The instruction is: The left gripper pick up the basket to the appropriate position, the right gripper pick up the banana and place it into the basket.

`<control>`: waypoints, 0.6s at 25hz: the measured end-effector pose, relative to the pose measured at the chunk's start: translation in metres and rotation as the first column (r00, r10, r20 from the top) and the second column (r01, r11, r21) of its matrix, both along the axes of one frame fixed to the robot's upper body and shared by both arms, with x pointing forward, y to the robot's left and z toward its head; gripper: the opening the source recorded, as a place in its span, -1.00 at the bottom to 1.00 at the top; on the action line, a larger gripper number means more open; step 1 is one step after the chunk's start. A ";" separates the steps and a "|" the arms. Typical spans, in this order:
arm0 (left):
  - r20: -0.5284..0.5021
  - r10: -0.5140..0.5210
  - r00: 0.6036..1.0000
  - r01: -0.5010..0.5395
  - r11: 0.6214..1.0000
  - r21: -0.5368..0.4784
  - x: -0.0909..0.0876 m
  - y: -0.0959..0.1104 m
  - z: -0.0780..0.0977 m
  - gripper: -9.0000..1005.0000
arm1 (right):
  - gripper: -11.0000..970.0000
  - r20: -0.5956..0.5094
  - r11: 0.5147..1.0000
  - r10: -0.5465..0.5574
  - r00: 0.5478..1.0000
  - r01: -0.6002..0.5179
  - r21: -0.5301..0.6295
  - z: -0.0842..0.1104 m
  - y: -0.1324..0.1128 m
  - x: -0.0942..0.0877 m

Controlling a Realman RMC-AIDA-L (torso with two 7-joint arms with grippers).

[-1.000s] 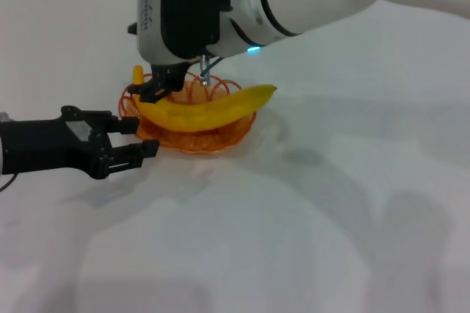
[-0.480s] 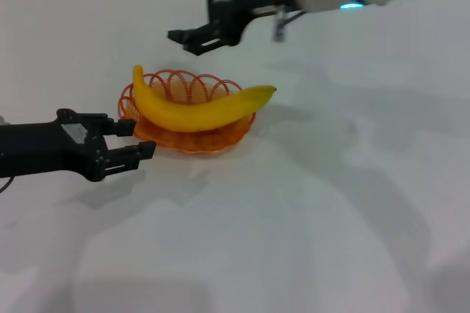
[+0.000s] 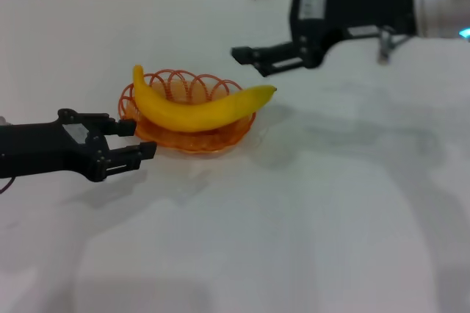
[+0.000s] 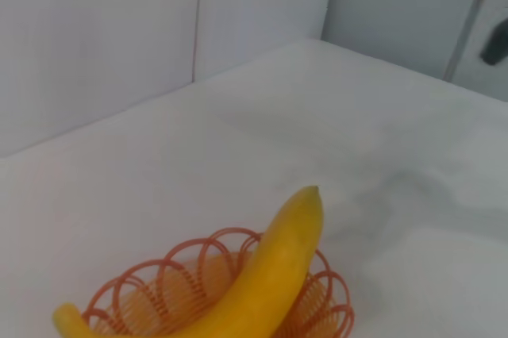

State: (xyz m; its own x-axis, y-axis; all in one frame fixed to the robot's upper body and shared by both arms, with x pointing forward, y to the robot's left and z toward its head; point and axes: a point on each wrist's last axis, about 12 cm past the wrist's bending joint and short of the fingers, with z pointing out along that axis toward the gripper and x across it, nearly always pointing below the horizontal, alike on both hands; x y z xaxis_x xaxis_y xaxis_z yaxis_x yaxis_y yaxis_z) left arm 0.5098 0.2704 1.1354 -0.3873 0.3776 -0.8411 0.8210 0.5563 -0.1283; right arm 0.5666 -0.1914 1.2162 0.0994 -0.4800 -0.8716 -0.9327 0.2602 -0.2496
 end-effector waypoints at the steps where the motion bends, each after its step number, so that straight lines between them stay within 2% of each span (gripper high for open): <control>1: 0.003 -0.003 1.000 0.003 1.000 -0.002 0.000 0.000 0.000 0.05 | 0.81 -0.013 1.000 0.000 1.000 0.000 0.011 -0.002 -0.005 -0.003; 5: 0.022 -0.015 1.000 0.015 1.000 -0.012 0.000 -0.002 0.002 0.05 | 0.81 -0.064 0.997 0.021 0.998 -0.016 0.073 -0.013 -0.026 -0.015; 10: 0.043 -0.024 0.999 0.025 0.999 -0.021 -0.002 -0.002 0.002 0.05 | 0.81 -0.102 0.983 0.035 0.994 -0.015 0.184 -0.028 -0.051 -0.021; 13: 0.076 -0.038 0.996 0.043 0.998 -0.054 -0.002 -0.002 0.002 0.05 | 0.81 -0.139 0.974 0.026 0.990 0.006 0.226 -0.042 -0.062 -0.022; 15: 0.113 -0.045 0.993 0.056 0.994 -0.097 -0.003 -0.002 0.000 0.05 | 0.81 -0.144 0.973 0.024 0.989 0.010 0.229 -0.043 -0.063 -0.022</control>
State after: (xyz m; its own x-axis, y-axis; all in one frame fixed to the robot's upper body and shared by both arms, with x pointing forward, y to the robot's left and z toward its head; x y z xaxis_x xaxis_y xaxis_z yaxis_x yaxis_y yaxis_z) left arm 0.5069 0.2688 1.1358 -0.2722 0.3058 -0.9124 0.8598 0.5030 -0.0879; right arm 0.5443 -0.2549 1.1730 -0.0337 -0.2662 -0.9633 -0.9566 0.2879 -0.0461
